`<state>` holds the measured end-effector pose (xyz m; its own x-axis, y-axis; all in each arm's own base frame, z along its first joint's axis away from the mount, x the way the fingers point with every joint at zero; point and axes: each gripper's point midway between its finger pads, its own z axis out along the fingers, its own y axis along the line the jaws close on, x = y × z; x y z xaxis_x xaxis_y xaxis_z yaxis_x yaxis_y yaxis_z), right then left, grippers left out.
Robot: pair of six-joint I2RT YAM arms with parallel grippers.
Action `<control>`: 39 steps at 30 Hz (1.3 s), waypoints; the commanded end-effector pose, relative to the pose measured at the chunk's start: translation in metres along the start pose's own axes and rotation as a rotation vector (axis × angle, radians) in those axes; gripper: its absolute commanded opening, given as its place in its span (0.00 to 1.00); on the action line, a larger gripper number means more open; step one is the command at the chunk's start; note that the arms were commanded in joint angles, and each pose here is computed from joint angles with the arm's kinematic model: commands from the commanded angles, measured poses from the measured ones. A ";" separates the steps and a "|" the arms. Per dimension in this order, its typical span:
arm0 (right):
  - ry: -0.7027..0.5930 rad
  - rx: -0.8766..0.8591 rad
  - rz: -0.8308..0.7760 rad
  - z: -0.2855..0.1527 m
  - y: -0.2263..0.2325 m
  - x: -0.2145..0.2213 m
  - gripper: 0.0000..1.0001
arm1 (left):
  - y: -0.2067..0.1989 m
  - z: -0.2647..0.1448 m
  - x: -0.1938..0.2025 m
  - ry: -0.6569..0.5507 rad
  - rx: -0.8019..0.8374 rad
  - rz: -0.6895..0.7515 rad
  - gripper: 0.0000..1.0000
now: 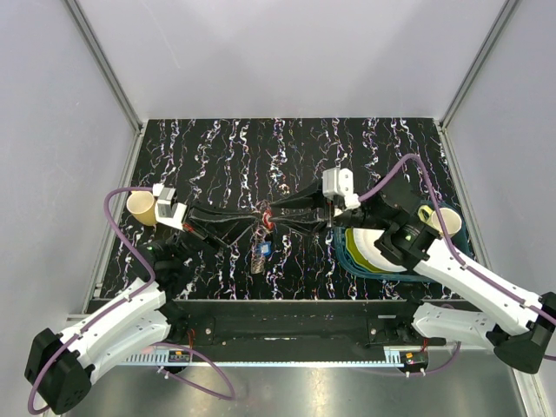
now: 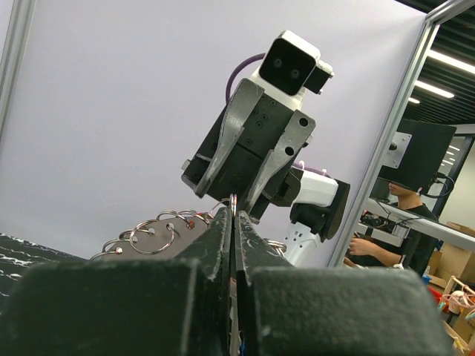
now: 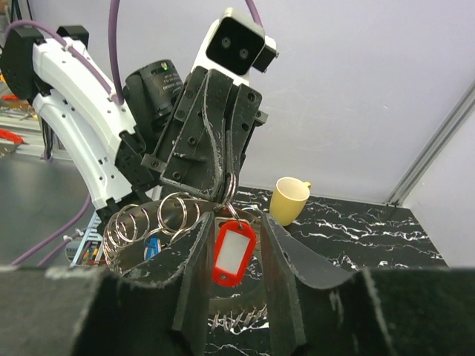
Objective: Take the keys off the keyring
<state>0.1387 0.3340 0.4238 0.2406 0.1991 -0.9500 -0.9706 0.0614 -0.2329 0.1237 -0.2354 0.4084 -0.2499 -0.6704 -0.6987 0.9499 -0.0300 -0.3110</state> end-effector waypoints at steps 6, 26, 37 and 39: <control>-0.012 -0.015 -0.062 0.009 0.000 -0.009 0.33 | -0.017 0.005 -0.017 -0.052 0.066 0.052 0.00; 0.013 -0.018 -0.084 0.008 0.002 0.005 0.00 | -0.009 0.006 -0.015 -0.048 0.041 0.050 0.00; 0.056 -0.036 -0.096 0.012 0.008 0.018 0.00 | 0.000 0.008 -0.016 -0.050 -0.002 0.047 0.00; 0.064 -0.032 -0.098 0.013 0.008 0.021 0.00 | 0.003 0.008 -0.016 -0.049 -0.018 0.047 0.00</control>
<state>0.1420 0.3460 0.4030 0.3096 0.1310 -0.9418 -0.9508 0.0561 -0.3048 0.1315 -0.2385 0.4022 -0.2593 -0.6604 -0.7047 0.9417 -0.0110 -0.3362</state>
